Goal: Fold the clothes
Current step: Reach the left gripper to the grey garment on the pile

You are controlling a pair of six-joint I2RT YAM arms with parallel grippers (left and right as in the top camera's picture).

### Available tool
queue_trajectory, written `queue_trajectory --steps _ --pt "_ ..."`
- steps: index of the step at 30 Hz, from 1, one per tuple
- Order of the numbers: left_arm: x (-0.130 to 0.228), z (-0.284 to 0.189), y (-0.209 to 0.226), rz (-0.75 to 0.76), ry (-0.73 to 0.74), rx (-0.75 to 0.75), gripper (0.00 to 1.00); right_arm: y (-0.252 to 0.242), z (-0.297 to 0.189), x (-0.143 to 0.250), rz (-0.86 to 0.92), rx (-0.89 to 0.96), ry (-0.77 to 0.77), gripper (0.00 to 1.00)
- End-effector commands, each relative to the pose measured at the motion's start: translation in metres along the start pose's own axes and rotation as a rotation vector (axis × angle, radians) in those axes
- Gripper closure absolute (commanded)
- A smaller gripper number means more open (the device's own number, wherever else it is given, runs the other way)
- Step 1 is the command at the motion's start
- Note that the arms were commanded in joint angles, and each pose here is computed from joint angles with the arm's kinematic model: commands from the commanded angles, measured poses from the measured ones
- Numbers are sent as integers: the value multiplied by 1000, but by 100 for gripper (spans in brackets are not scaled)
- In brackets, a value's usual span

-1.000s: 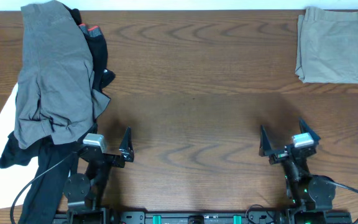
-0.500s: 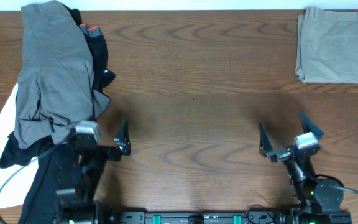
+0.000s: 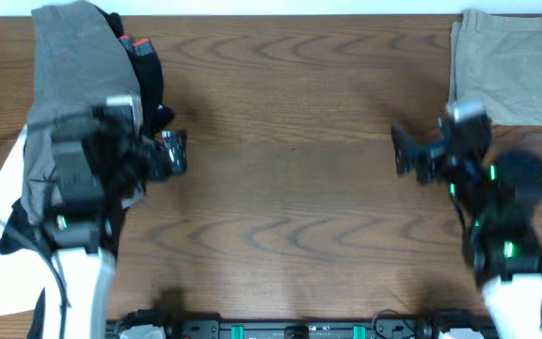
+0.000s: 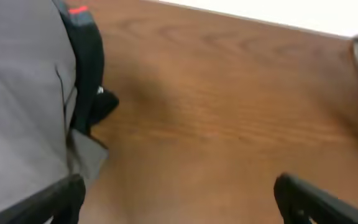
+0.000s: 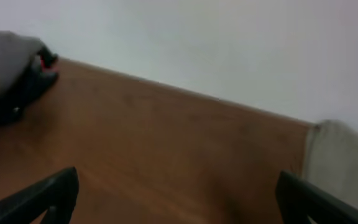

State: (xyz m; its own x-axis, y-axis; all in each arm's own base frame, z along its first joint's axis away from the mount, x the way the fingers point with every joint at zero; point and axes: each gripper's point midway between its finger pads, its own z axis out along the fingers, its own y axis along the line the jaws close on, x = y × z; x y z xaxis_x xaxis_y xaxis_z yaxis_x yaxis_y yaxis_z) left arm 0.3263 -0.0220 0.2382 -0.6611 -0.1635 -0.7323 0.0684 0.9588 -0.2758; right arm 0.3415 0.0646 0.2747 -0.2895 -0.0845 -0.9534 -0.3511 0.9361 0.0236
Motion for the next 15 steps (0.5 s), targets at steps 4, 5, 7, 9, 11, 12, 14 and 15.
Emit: queue_trajectory --steps 4,5,7,9,11,12,14,15 --pt "-37 19 15 32 162 -75 2 -4 57 -10 71 -94 222 1" --pt "-39 25 16 43 197 -75 2 -7 66 -7 85 -99 268 1" --pt "-42 37 19 61 258 -73 2 -10 80 -1 115 -112 345 1" --pt "-44 52 24 59 304 -71 2 -7 91 2 143 -150 395 1" --pt "-45 67 29 67 315 -71 2 -6 102 4 183 -172 407 1" --pt "-46 76 31 68 312 -71 2 -3 105 6 215 -189 411 1" --pt "-48 90 36 71 304 -71 2 0 111 13 292 -208 433 1" --pt "-49 98 38 72 299 -71 2 0 114 15 310 -203 439 1"
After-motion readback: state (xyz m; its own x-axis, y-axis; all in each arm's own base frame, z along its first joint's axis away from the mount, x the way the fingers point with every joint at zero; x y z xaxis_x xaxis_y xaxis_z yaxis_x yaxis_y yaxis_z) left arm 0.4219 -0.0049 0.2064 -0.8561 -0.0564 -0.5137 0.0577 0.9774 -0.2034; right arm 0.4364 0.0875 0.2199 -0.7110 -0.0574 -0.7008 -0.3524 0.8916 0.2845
